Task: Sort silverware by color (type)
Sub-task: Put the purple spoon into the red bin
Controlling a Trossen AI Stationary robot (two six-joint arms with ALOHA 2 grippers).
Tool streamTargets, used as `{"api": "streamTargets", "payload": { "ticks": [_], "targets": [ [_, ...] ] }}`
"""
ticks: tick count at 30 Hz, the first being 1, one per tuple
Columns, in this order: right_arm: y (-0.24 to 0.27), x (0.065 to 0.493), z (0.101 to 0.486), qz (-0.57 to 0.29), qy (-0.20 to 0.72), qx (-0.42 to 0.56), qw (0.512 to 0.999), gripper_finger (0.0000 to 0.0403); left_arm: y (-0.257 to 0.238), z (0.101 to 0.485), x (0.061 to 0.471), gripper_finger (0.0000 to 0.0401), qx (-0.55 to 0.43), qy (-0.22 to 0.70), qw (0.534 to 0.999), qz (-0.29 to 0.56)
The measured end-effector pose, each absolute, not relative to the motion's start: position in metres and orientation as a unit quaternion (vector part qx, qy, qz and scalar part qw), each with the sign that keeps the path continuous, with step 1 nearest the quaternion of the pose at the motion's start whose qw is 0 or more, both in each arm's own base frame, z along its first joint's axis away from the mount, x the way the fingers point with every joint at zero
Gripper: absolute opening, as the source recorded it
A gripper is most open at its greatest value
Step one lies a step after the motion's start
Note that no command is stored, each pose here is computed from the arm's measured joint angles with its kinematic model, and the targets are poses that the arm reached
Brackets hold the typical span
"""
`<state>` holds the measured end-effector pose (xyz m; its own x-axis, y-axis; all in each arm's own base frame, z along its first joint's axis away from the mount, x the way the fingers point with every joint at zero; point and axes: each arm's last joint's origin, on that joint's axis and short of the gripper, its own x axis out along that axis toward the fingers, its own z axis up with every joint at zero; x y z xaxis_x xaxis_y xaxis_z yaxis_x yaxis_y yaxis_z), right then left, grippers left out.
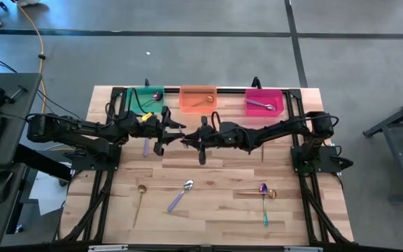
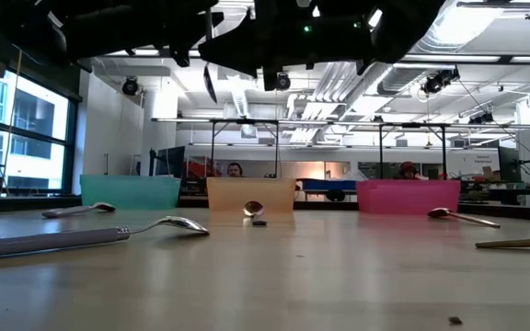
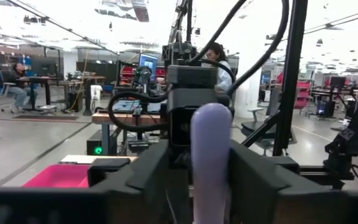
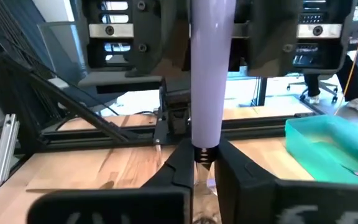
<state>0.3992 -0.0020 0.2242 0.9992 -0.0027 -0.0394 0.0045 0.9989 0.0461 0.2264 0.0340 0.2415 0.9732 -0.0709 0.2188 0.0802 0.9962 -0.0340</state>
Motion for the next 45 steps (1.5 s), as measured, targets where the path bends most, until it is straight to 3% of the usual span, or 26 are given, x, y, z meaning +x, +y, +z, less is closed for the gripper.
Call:
{"api": "streamTargets", "payload": {
  "ticks": [5, 13, 18, 24, 29, 35, 41, 45],
  "targets": [
    [-0.007, 0.391, 0.233, -0.037, 0.051, 0.015, 0.998, 0.0009, 0.035, 0.241, 0.226, 0.0203, -0.001, -0.103, 0.994, -0.032],
    [-0.041, 0.34, 0.27, -0.15, 0.192, -0.042, 0.969, 0.0009, 0.04, 0.231, 0.227, 0.0209, 0.008, -0.05, 0.999, -0.006],
    [-0.089, 0.282, 0.276, -0.281, 0.361, -0.085, 0.885, 0.0008, 0.038, 0.223, 0.228, 0.0209, 0.008, -0.011, 1.0, -0.009],
    [-0.152, 0.224, 0.252, -0.322, 0.51, -0.115, 0.789, 0.0008, 0.034, 0.219, 0.228, 0.0209, 0.0, 0.011, 1.0, -0.019],
    [-0.189, 0.185, 0.216, -0.319, 0.543, -0.101, 0.77, 0.0008, 0.029, 0.214, 0.229, 0.0209, -0.005, 0.035, 0.999, -0.03],
    [-0.198, 0.149, 0.177, -0.322, 0.578, -0.088, 0.745, 0.0008, 0.027, 0.213, 0.229, 0.0209, -0.006, 0.041, 0.999, -0.035],
    [-0.198, 0.136, 0.162, -0.324, 0.575, -0.068, 0.748, 0.001, 0.029, 0.213, 0.229, 0.0209, -0.005, 0.039, 0.999, -0.024],
    [-0.199, 0.138, 0.163, -0.338, 0.558, -0.069, 0.755, 0.0039, 0.029, 0.213, 0.229, 0.0209, -0.005, 0.039, 0.999, -0.024]
  ]
}}
